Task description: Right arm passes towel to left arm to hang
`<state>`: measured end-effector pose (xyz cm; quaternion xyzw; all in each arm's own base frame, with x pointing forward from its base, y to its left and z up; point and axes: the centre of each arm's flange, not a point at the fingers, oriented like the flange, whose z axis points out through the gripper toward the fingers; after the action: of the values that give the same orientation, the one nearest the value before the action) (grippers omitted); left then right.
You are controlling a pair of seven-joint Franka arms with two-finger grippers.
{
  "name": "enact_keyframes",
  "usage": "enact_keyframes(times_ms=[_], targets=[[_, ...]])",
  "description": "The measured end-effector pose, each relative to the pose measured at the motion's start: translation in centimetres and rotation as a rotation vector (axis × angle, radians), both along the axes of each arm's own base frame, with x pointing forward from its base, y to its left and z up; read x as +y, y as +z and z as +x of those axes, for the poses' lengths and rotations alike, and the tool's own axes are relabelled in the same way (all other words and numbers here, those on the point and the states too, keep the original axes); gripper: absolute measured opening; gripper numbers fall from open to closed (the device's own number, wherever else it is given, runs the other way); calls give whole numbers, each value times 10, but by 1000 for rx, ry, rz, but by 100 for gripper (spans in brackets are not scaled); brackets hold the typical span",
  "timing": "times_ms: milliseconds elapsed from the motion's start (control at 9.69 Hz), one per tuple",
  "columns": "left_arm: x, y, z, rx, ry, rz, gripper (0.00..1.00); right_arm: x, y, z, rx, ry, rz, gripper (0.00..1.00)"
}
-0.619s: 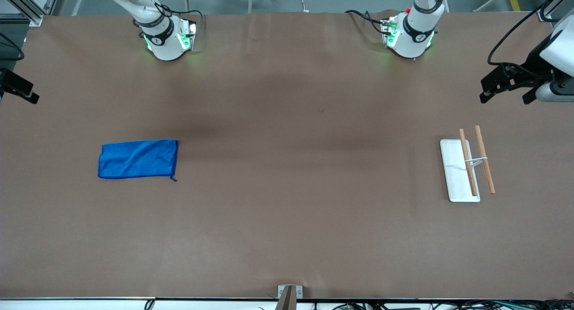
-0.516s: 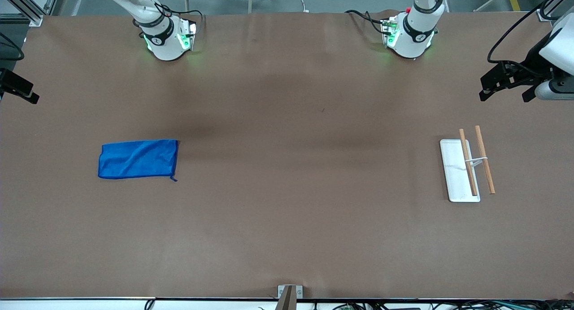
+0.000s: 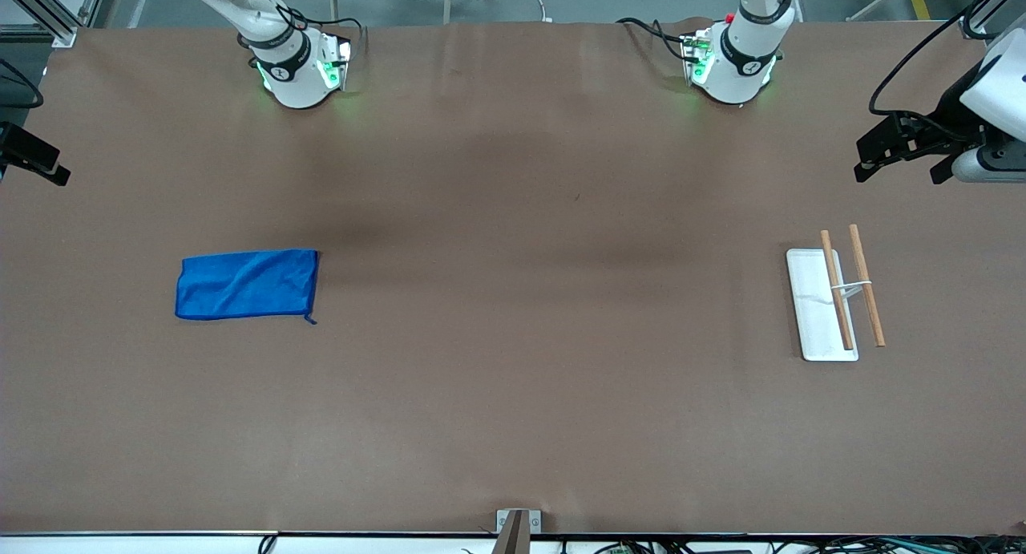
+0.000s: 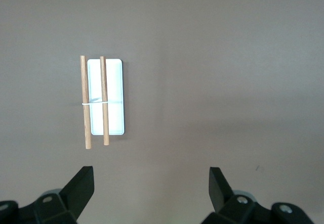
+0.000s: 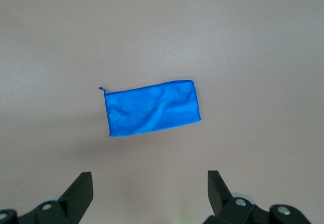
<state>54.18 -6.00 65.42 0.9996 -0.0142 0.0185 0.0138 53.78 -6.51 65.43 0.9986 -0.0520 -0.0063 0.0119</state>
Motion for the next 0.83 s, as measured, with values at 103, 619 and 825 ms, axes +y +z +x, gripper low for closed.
enact_keyframes(times_ms=[103,619,825], targets=[[1,-1,1,3,1,0,100,0,-12,3,25,23,3,100],[4,-8,5,15,6,0,100,0,-223,26,6,100,3,100],[4,-9,6,16,6,0,100,2,-304,10,-52,154,-5,100]])
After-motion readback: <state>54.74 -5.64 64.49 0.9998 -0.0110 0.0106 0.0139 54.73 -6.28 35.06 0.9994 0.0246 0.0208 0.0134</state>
